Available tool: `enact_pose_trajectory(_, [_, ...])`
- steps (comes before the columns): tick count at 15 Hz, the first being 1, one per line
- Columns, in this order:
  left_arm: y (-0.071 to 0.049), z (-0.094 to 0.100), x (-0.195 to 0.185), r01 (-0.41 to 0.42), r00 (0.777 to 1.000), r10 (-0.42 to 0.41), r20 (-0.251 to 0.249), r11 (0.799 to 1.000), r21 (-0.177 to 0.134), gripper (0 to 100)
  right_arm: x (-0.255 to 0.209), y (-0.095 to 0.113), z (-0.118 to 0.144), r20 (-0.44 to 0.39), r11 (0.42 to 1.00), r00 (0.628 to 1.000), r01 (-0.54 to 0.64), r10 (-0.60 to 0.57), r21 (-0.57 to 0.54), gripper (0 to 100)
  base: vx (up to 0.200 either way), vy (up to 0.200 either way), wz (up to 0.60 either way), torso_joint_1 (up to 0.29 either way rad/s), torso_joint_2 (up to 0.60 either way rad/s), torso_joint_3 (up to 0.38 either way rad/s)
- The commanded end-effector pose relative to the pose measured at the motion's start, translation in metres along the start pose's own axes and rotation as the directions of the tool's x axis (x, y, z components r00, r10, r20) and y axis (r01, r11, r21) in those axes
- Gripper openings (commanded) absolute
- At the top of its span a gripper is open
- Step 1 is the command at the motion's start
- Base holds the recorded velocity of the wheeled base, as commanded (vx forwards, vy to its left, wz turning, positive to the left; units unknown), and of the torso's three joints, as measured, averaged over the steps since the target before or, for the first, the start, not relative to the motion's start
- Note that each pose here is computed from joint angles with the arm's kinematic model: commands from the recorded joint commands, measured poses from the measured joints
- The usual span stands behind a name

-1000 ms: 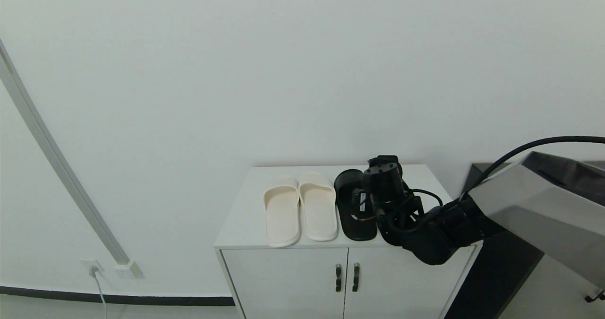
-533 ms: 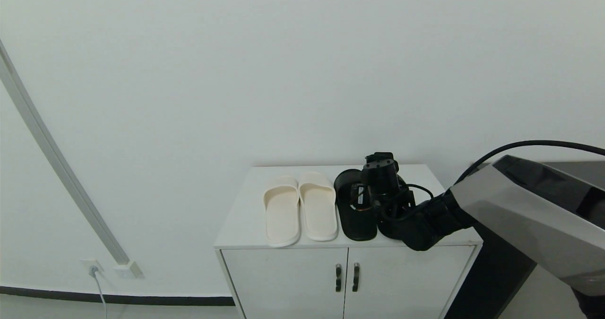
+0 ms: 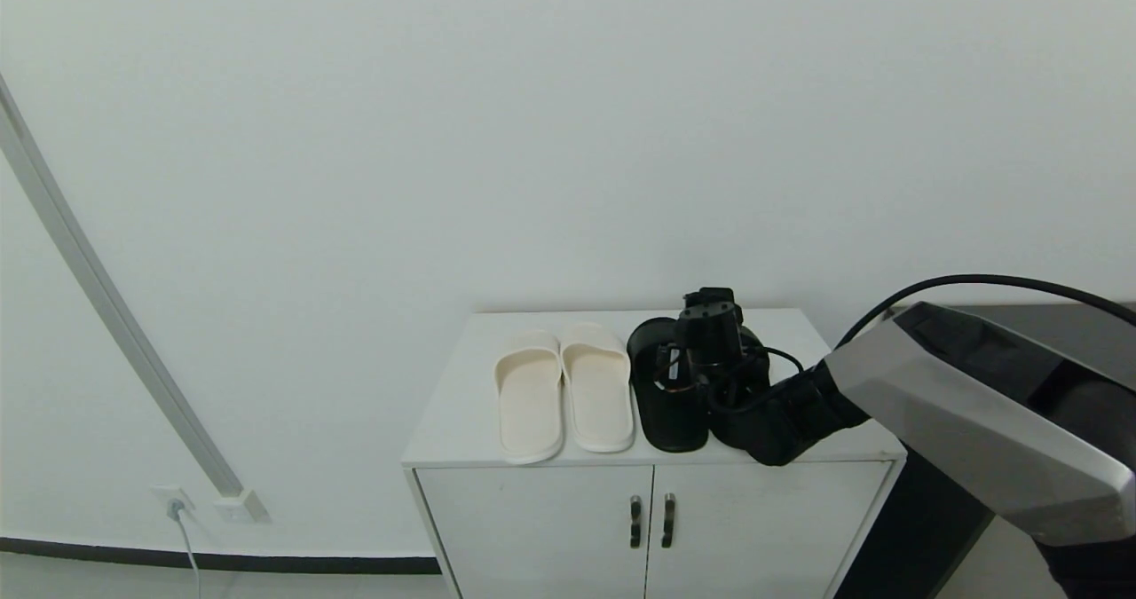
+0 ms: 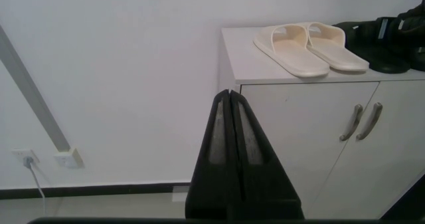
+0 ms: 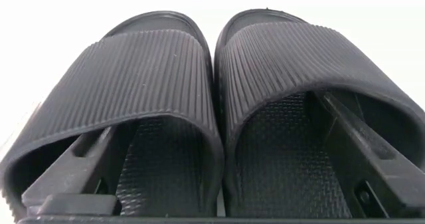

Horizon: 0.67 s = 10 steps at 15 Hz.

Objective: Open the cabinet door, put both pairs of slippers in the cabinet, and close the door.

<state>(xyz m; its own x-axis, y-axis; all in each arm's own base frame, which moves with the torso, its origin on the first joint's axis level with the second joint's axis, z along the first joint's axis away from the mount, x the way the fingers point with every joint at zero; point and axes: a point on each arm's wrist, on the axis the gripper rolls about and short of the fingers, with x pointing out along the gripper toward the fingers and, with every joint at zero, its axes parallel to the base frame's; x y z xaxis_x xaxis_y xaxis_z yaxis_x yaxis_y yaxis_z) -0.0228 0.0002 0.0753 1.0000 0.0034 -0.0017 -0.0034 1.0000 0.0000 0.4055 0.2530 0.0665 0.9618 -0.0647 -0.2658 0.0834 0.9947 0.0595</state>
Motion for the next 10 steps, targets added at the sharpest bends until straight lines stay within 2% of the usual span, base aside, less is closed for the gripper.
enact_pose_trajectory(1, [0.000, 0.000, 0.000, -0.001, 1.000, 0.001, -0.001, 1.000, 0.000, 0, 0.001, 0.000, -0.001, 0.000, 1.000, 1.000, 0.003, -0.003, -0.001, 0, 0.000, 0.000, 0.00, 0.000, 0.00, 0.000])
enact_pose_trajectory(7, [0.000, 0.000, 0.000, 0.000, 1.000, 0.000, -0.001, 1.000, 0.000, 0, 0.000, -0.001, 0.000, 0.012, 1.000, 1.000, 0.000, 0.000, 0.006, 0, 0.000, 0.000, 0.00, 0.000, 0.00, 0.000])
enact_pose_trajectory(10, [0.000, 0.000, 0.000, 0.000, 1.000, 0.000, -0.001, 1.000, 0.000, 0, -0.011, -0.005, 0.014, 0.026, 1.000, 1.000, -0.002, 0.002, 0.005, 0, 0.000, 0.000, 0.00, 0.000, 0.00, 0.000])
